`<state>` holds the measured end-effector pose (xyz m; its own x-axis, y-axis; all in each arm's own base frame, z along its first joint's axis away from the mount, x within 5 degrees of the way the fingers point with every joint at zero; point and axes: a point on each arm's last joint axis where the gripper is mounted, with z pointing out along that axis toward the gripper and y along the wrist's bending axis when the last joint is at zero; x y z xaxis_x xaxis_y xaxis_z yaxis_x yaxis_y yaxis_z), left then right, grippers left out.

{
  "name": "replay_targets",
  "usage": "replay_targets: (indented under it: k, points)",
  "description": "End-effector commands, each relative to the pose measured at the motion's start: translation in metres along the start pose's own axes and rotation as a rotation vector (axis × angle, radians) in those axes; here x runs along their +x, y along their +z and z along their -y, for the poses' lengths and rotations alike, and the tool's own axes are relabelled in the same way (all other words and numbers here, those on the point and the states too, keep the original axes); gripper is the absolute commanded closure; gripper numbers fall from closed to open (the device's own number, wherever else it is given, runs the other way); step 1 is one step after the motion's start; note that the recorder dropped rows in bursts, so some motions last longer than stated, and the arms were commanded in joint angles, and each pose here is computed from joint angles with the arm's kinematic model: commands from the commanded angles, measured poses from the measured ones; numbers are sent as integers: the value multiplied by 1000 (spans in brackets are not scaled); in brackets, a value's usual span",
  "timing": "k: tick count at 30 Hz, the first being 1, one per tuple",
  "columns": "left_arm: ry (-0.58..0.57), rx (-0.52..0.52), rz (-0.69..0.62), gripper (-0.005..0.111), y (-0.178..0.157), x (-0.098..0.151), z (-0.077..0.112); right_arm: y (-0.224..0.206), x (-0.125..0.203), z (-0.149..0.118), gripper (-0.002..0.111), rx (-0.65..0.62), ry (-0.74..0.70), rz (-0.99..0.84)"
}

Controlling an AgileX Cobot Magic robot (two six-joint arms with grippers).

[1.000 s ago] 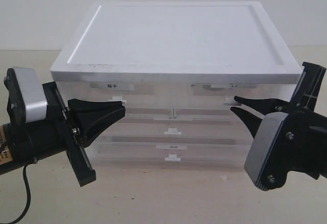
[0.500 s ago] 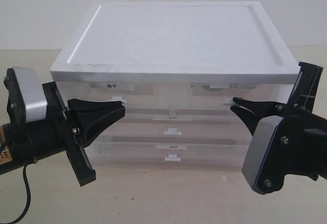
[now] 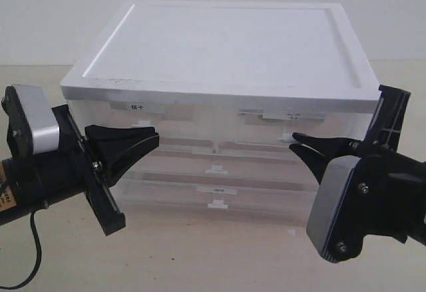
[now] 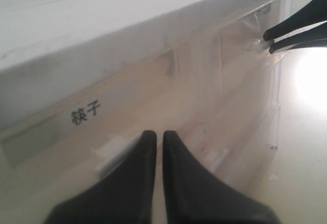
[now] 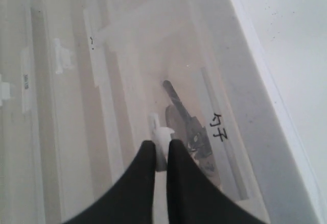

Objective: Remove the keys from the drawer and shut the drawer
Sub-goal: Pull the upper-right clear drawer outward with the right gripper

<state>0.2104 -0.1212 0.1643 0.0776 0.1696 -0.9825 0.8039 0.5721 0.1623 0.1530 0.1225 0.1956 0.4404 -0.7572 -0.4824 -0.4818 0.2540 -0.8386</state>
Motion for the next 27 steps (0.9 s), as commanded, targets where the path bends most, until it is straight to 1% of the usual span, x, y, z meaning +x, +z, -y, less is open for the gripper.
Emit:
replay_targets:
  k: [1,4,7,11,18,22,27]
  points:
    - [-4,-23,22,102,2,-3,-3,-7,1,-14,108,-154,-19,-30]
    - [4,-25,33,102,5,-5,-6,-17,-3,-8,108,-137,45,-16]
    - [9,-27,40,102,6,-7,-7,-28,-5,-6,108,-159,84,-30]
    - [12,-27,43,102,7,-8,-8,-38,-8,2,108,-119,150,-13]
    - [12,-27,43,102,7,-8,-8,-41,-10,3,108,-112,320,-9]
    - [15,-28,47,102,8,-9,-9,-41,-12,1,108,-142,324,14]
    - [12,-30,47,102,8,-9,-9,-43,-19,-5,108,-214,296,76]
